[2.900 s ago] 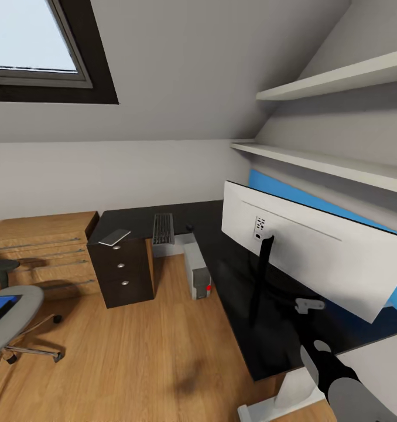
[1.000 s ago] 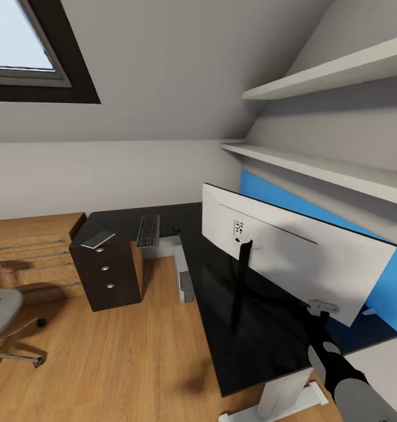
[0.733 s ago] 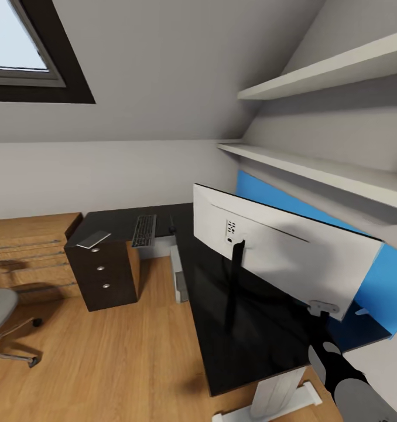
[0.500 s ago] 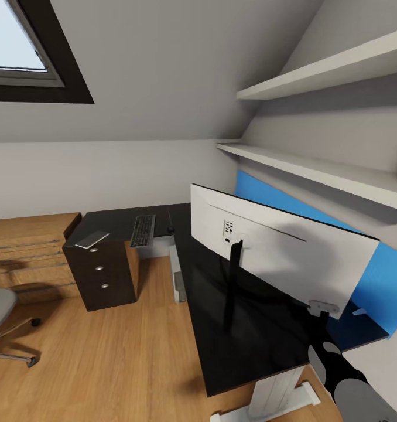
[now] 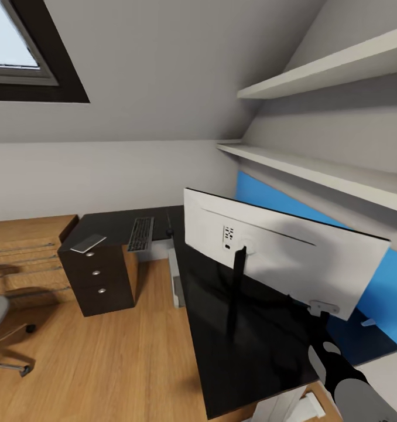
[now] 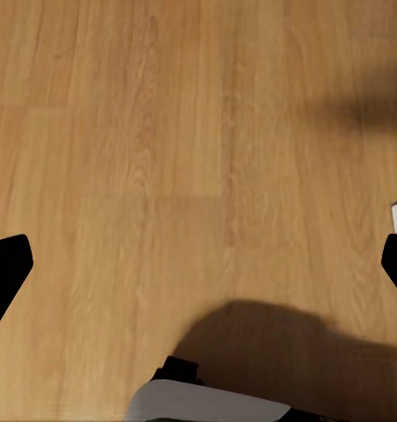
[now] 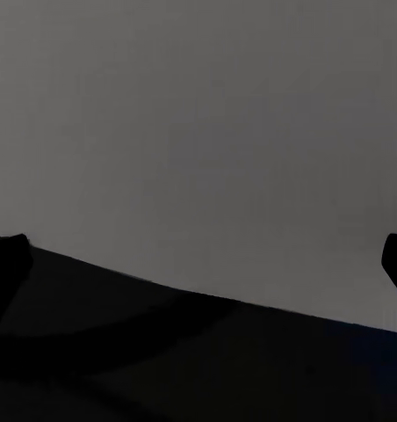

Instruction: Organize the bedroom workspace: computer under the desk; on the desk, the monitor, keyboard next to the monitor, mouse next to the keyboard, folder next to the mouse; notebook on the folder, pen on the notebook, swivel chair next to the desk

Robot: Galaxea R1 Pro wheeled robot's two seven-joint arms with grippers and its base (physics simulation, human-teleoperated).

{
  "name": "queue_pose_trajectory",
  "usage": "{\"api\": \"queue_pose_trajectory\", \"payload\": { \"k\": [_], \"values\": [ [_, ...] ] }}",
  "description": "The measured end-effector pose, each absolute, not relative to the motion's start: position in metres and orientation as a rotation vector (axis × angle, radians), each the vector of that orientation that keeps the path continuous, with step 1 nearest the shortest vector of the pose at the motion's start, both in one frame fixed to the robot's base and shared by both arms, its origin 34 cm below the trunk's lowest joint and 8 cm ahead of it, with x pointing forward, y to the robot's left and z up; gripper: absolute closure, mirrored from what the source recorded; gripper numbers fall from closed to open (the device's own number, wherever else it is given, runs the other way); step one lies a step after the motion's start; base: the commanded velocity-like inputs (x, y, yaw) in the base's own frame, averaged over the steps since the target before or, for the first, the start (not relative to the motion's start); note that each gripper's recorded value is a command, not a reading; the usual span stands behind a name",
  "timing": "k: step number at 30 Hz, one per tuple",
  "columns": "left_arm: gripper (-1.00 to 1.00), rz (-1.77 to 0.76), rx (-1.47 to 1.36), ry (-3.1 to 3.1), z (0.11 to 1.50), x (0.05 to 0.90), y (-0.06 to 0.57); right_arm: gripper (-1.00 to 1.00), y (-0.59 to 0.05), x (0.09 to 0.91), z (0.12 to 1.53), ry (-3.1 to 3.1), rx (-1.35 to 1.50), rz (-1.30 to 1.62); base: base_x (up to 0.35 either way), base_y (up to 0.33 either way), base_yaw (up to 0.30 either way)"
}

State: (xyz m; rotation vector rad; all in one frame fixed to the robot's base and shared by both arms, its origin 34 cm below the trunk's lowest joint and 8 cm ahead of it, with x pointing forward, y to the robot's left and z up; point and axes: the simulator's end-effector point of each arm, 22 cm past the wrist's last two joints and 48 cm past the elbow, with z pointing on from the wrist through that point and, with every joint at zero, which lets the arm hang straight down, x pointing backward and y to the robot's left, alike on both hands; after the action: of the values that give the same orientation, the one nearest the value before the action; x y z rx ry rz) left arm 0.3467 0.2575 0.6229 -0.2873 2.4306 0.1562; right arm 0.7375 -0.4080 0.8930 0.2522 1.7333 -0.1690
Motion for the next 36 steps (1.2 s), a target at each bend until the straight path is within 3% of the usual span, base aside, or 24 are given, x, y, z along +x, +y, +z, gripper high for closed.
{"api": "queue_pose_trajectory", "payload": {
  "k": [36],
  "values": [
    [-1.0, 0.157, -0.287, 2.412, 0.6254, 0.3498, 0.2581, -1.0, -0.407, 0.7378, 0.8928, 1.732, 0.252, -0.168, 0.062, 0.0, 0.0]
  ]
}}
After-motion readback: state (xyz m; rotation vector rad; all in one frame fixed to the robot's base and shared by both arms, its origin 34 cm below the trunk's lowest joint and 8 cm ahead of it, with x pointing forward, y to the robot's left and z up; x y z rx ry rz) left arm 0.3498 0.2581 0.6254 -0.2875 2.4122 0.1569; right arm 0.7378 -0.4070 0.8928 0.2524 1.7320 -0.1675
